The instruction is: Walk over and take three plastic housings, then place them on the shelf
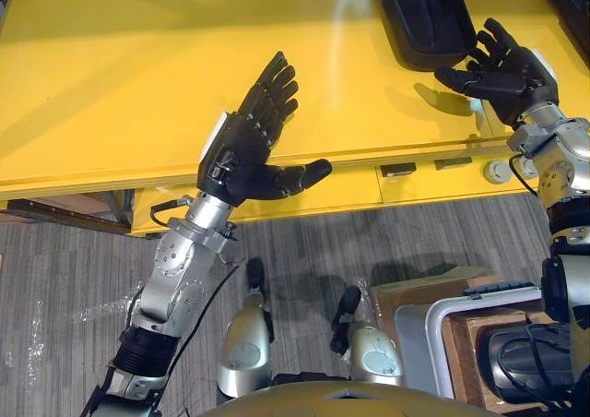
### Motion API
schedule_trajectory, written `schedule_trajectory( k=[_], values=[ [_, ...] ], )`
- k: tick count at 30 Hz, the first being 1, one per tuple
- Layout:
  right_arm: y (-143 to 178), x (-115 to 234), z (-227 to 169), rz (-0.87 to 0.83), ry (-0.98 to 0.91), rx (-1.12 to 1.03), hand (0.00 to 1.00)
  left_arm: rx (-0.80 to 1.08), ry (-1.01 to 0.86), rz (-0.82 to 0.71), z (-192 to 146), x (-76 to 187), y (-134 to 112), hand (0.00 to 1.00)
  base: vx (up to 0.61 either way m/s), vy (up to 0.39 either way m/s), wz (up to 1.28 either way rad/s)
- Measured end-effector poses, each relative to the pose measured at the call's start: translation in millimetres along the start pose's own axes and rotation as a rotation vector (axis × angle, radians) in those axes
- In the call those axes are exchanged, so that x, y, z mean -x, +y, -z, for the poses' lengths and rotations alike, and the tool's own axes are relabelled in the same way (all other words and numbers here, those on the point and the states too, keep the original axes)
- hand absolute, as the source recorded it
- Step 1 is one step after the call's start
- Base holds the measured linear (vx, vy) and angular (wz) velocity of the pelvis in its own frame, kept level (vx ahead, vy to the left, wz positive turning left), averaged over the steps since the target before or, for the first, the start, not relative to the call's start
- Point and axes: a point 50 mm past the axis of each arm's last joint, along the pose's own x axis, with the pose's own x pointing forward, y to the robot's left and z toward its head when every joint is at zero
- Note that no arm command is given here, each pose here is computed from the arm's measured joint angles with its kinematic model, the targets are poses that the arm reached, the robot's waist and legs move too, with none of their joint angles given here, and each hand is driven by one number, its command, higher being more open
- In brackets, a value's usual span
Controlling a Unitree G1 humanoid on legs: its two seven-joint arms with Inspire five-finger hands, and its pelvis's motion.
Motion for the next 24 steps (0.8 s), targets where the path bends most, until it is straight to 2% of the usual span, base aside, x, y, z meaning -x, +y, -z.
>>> schedule_trajectory(
  k=[16,24],
  values=[
    [2,5,13,-0.055,0.049,0.007,1.00,-0.001,0.007,0.016,1,1,-1,1.00,0.00,0.000,0.00],
    [2,11,23,-0.047,0.083,0.082,1.00,-0.002,0.024,0.031,4,5,-2,1.00,0.00,0.000,0.00]
  ],
)
